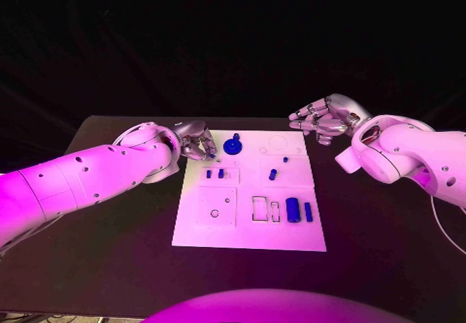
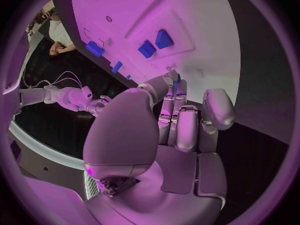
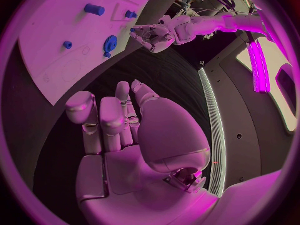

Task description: Assemble the parts on the task board

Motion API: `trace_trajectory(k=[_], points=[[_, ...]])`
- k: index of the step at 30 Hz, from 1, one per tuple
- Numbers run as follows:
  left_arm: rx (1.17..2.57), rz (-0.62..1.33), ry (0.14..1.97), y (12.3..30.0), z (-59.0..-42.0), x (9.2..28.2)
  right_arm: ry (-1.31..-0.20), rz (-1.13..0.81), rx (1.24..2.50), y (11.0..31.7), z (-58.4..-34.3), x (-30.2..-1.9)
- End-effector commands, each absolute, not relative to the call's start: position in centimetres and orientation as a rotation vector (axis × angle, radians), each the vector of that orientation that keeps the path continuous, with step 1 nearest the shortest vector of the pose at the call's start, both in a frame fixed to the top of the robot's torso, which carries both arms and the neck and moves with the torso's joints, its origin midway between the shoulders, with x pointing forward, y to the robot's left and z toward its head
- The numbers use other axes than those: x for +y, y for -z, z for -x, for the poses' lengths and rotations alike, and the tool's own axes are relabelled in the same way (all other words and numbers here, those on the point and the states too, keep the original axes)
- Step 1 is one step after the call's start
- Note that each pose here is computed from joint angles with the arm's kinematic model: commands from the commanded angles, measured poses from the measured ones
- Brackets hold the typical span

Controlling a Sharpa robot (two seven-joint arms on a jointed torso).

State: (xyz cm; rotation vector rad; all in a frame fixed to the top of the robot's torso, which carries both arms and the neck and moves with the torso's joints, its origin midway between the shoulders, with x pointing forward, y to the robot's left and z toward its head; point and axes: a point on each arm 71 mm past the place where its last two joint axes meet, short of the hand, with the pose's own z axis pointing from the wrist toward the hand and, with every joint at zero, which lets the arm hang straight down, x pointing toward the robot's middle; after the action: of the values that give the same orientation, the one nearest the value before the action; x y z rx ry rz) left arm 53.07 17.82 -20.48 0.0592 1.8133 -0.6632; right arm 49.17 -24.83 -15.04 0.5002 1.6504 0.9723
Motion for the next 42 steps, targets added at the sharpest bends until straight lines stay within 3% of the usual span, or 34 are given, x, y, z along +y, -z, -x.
trace_trajectory(k=[1,16,42], points=[[1.784,-0.023,0.735,20.1,-52.9,17.4,-0.978,-0.482,1.66,15.1,-49.1,-24.7],[1.802,-0.024,0.753,20.3,-53.1,16.4,-0.98,-0.481,1.66,15.1,-49.1,-24.6],[1.866,-0.086,0.678,21.1,-53.3,16.5,-0.979,-0.482,1.659,15.1,-49.1,-24.7]])
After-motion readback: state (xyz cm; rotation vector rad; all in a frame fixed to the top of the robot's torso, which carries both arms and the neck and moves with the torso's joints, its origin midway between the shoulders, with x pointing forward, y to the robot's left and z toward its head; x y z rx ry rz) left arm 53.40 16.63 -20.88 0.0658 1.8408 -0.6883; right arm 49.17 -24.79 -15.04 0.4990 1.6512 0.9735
